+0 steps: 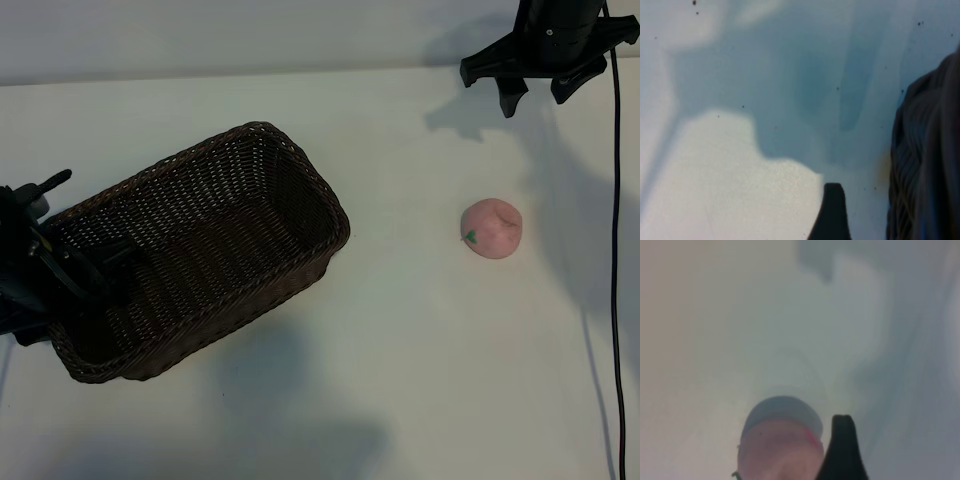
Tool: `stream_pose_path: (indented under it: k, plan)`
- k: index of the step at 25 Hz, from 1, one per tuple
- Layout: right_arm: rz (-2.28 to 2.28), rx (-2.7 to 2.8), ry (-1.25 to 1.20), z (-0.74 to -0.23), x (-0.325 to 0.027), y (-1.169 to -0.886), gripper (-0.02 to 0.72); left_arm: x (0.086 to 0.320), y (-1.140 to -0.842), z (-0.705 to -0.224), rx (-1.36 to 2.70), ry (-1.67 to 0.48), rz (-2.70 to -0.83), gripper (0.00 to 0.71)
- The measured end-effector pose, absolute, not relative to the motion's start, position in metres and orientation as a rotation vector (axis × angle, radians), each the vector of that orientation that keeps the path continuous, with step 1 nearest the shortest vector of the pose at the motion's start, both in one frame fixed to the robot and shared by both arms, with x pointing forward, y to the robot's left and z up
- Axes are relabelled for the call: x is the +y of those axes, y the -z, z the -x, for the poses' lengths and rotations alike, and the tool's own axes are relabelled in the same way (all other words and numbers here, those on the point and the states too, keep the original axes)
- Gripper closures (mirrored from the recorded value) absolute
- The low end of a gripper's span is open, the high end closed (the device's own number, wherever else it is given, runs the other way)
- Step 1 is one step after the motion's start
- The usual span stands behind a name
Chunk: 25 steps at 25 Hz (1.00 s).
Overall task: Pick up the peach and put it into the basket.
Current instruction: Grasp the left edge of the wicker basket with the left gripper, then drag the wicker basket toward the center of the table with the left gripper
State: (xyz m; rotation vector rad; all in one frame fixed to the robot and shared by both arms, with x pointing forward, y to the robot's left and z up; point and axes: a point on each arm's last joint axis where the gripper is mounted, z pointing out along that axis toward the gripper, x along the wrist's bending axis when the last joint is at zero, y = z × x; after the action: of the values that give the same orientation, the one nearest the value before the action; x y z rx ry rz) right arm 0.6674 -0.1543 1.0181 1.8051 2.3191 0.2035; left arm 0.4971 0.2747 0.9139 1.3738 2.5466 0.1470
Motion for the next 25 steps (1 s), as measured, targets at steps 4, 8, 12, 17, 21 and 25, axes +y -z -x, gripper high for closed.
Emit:
stream_pose_path:
  k: [4,8,12,17,21,25]
  plan:
    - [-1.805,2.319,-0.204,-0.667,-0.154,-1.018,0.164,0.275,-0.914,-0.497,2.543,-0.149,-1.372,0.158]
    - [-1.805,2.319,-0.204,-0.667,-0.154,-1.018,0.164,0.275,-0.914,-0.497,2.549,-0.147,-1.365,0.313]
    - [-1.805,2.319,-0.204,-0.667,-0.154,-1.018,0.178,0.275,-0.914,-0.498,2.542,-0.152,-1.362,0.316]
    - [-1.805,2.319,-0.204,-0.667,-0.154,-1.018,0.219,0.275,-0.914,-0.499,2.541,-0.152,-1.362,0.316]
    - [-1.805,2.319,-0.204,-0.667,-0.154,-1.018,0.232,0.274,-0.916,-0.499,2.522,-0.149,-1.366,0.317]
    - [-1.805,2.319,-0.204,-0.667,-0.154,-1.018,0.235,0.271,-0.925,-0.499,2.468,-0.123,-1.342,0.317]
